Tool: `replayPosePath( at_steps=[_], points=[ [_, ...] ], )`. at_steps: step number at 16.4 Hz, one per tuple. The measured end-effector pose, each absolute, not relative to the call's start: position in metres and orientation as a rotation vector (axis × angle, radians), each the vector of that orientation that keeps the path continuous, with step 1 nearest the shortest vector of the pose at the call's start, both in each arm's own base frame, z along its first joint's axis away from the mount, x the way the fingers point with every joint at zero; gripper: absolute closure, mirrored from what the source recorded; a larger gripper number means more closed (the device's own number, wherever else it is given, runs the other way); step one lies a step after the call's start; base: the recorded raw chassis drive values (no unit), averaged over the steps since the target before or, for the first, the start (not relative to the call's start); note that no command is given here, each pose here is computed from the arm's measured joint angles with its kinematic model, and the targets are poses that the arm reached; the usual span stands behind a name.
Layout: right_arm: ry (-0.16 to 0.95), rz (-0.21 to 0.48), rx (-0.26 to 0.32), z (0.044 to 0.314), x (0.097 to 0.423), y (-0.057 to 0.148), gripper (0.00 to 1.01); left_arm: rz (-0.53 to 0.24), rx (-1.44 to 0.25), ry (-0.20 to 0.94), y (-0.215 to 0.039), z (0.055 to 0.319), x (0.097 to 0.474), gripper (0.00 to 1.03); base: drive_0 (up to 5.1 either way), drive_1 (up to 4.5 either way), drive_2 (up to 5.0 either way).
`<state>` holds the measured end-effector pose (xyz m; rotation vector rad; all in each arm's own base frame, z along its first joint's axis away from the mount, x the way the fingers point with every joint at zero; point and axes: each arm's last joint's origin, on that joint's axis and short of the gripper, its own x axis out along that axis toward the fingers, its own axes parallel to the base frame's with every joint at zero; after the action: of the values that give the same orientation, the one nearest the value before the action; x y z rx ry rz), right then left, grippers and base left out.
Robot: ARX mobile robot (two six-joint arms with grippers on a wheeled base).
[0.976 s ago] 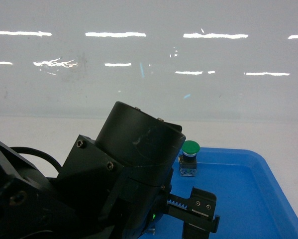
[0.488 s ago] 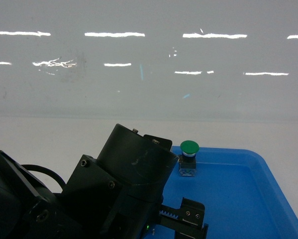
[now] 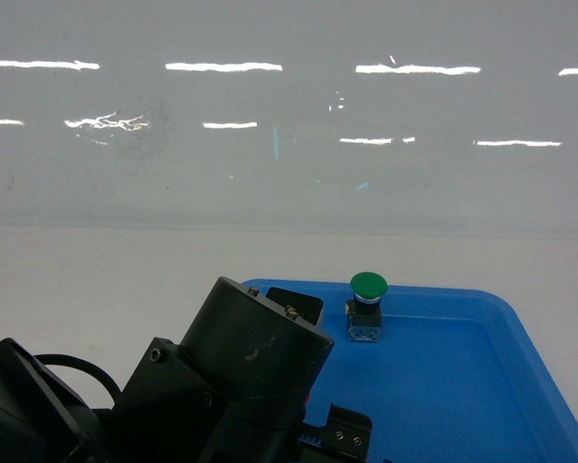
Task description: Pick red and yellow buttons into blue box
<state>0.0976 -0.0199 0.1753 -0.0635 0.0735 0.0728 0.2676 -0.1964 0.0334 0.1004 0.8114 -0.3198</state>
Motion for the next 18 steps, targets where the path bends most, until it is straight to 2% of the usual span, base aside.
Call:
replayPosePath(
  at_steps=[4,6,11,13,15,18],
  points=[
    [0.073,0.073,-0.064,0.175,0.098,-0.02,0.62,-0.304,0.083,0.791,-0.19,0.032,0.269,0.65,0.0,0.0,0.0],
    [0.074,0.072,-0.064,0.175,0.098,-0.02,0.62,-0.296,0.066,0.778,-0.187,0.032,0.27,0.77,0.0,0.0,0.0],
    [0.073,0.073,-0.064,0.175,0.098,-0.02,0.62,-0.261,0.034,0.763,-0.174,0.03,0.27,0.79,0.0,0.0,0.0],
    [0.073,0.073,-0.064,0.175,0.098,-0.02,0.62,-0.23,0.023,0.724,-0.165,0.035,0.271,0.79,0.0,0.0,0.0],
    [0.074,0.073,-0.063,0.175,0.098,-0.02,0.62,-0.21,0.003,0.643,-0.155,0.054,0.276,0.79,0.0,0.0,0.0],
    [0.074,0.073,-0.063,0.175,0.098,-0.02,0.62,-0.161,-0.059,0.462,-0.137,0.097,0.287,0.79,0.0,0.0,0.0]
  ],
)
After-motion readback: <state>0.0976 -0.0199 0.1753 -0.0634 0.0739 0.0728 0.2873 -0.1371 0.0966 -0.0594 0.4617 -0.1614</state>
